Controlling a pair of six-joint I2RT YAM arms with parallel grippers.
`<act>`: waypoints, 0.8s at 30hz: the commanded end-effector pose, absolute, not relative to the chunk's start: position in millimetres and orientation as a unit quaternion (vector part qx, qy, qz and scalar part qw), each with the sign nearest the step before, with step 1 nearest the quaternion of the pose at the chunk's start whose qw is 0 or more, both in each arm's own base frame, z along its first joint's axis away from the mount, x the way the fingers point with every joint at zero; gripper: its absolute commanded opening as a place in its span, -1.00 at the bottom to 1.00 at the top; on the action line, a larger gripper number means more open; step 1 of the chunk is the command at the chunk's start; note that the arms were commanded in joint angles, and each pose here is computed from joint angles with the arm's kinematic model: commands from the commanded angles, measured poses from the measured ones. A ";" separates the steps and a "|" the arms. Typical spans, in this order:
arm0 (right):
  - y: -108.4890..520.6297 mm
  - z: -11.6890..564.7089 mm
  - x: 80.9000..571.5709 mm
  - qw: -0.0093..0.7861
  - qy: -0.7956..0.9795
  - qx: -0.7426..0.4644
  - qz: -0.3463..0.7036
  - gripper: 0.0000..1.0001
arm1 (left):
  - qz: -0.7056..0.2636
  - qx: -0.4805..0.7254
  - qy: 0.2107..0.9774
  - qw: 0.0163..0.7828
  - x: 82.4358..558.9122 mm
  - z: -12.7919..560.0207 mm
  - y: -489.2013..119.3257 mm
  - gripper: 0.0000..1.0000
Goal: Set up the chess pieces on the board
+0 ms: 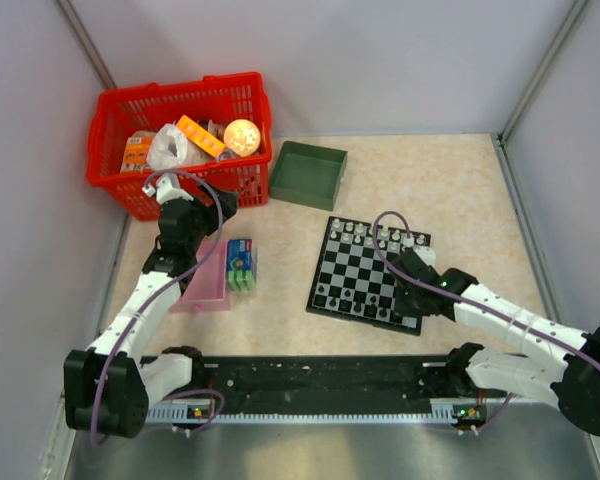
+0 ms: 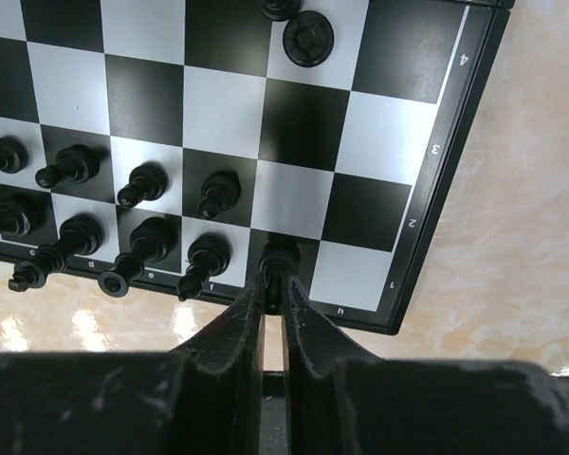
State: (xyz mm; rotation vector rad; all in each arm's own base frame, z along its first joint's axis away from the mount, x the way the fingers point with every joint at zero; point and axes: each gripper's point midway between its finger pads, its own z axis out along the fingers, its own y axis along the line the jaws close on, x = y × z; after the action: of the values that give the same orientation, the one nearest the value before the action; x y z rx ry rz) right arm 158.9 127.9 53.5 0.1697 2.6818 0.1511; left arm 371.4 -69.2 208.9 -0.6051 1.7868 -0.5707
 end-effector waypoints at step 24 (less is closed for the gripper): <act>133.9 56.1 165.3 0.232 0.971 0.035 0.053 -0.63 | -0.258 -0.247 0.734 0.579 374.6 229.6 -69.9 0.97</act>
State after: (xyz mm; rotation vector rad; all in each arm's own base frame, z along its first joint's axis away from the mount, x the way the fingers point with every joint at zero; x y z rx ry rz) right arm 158.5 130.3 52.2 0.1227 2.6924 0.1597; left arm 371.2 -69.9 208.9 -0.6027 1.7882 -0.5741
